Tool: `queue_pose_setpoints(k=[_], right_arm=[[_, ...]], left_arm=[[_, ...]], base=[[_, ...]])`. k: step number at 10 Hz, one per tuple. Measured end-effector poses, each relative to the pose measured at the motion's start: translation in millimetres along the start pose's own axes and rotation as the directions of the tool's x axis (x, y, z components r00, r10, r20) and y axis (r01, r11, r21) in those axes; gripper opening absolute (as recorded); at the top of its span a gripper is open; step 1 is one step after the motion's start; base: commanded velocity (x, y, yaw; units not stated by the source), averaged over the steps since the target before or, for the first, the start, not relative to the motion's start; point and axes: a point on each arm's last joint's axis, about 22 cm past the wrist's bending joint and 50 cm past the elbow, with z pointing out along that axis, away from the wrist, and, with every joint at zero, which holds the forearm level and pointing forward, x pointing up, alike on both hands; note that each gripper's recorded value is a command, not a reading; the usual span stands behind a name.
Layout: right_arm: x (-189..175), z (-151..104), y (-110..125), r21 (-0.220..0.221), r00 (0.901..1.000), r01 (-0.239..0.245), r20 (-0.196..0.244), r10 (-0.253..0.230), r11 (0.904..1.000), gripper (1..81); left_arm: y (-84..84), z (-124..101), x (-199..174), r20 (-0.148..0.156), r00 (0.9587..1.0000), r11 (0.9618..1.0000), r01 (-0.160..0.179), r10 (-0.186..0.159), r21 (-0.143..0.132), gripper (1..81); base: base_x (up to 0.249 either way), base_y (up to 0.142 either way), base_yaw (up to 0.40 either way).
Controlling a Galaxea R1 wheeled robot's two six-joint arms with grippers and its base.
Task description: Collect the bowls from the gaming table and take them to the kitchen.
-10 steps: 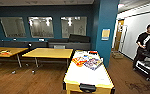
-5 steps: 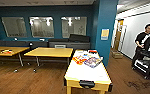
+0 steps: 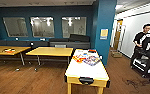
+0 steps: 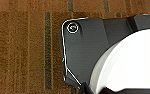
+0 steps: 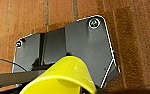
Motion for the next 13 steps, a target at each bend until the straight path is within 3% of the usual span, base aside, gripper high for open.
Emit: queue_pose_setpoints(k=[4, 7, 10, 13], right_arm=[[-0.2, -0.5, 1.1, -0.001, 1.0000, 0.006, 0.000, -0.006, 1.0000, 1.0], [-7.1, -1.4, 1.9, -0.002, 1.0000, 0.004, 0.007, -0.004, 1.0000, 1.0], [-1.8, -0.6, 1.0, -0.001, 1.0000, 0.006, 0.001, -0.006, 1.0000, 1.0], [-2.1, -0.6, 1.0, -0.001, 1.0000, 0.006, 0.001, -0.006, 1.0000, 1.0]], left_arm=[[2.1, 0.4, -0.4, 0.000, 1.0000, 1.0000, 0.000, 0.000, -0.003, 1.0], [2.8, 0.2, -10.3, 0.011, 0.9999, 1.0000, 0.001, -0.001, -0.003, 1.0], [2.5, 0.4, -0.9, -0.004, 1.0000, 1.0000, 0.000, 0.000, -0.004, 1.0], [7.4, 1.5, -4.0, 0.002, 1.0000, 1.0000, 0.001, -0.001, -0.008, 1.0]], base=[[-0.127, 0.000, 0.000], [0.000, 0.000, 0.000], [0.000, 0.000, 0.000], [0.000, 0.000, 0.000]])
